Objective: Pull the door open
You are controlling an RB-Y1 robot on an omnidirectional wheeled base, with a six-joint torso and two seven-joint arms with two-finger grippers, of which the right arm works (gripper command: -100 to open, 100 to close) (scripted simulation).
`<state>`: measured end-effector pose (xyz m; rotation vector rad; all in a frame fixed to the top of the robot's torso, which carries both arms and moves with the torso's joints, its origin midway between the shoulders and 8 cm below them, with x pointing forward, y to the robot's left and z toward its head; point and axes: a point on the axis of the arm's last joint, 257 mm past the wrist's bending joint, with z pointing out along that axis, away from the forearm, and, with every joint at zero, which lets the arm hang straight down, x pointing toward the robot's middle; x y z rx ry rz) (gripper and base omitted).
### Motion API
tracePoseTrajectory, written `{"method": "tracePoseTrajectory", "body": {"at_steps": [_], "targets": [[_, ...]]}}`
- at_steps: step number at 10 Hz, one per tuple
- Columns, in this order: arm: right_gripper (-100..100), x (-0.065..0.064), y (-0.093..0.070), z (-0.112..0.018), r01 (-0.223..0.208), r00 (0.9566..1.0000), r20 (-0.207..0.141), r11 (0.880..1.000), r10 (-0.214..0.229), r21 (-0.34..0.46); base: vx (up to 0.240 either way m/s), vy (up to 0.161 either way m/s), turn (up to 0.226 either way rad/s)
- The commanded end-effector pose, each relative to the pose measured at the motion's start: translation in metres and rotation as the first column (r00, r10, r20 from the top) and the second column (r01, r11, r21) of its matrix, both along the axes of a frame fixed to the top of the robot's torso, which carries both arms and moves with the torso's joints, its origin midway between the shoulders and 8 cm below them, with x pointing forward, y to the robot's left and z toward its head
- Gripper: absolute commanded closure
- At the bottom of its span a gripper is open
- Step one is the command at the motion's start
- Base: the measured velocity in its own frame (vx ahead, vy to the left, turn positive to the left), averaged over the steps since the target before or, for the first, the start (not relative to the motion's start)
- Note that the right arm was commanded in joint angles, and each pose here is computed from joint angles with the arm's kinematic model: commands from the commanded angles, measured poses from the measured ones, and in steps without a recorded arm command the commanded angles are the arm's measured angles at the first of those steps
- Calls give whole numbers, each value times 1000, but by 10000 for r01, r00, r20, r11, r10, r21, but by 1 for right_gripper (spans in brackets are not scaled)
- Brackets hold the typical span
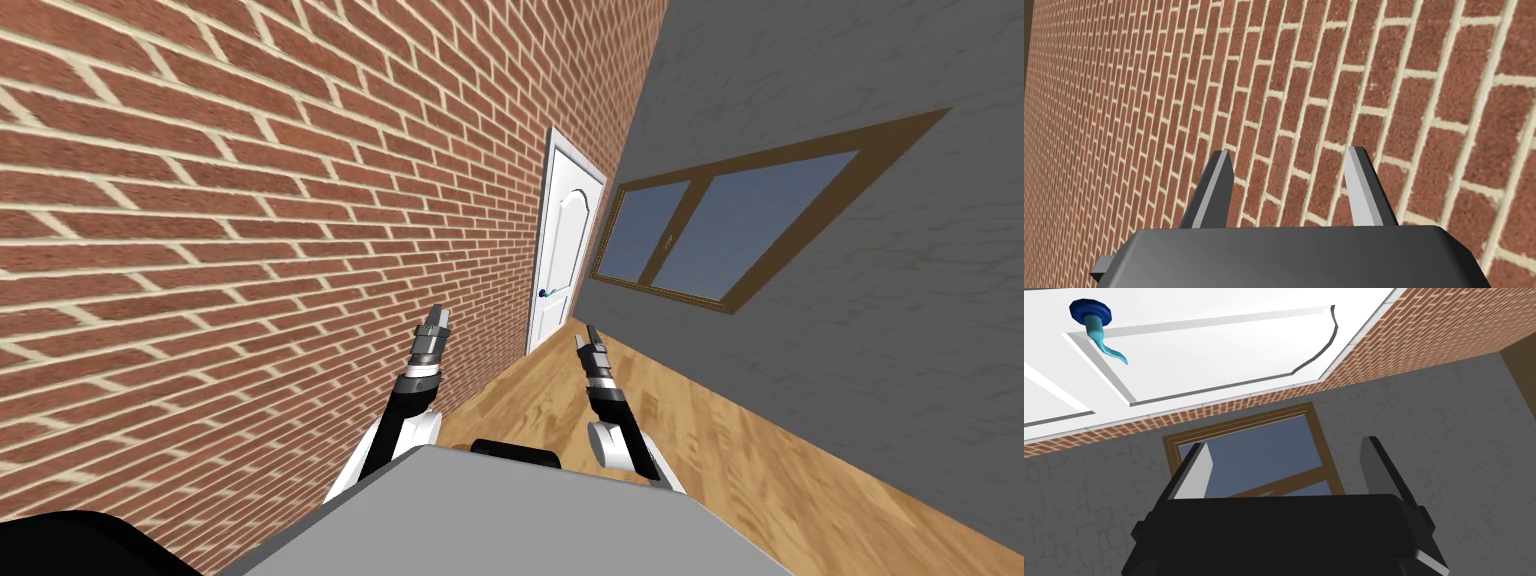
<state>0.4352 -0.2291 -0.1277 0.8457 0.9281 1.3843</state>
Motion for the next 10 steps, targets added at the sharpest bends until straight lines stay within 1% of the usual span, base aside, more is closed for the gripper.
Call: {"method": "tracePoseTrajectory", "body": {"at_steps": [1, 5, 10], "targets": [[-100, 4, 2, -10, -89, 9998, -152, 10000, 89, 17, 83, -77, 149], [-100, 14, 4, -32, -264, 9985, -483, 9996, 266, 37, 84, -94, 130], [-100, 28, 4, -59, -443, 9948, -918, 9990, 447, 57, 65, -99, 137]]}}
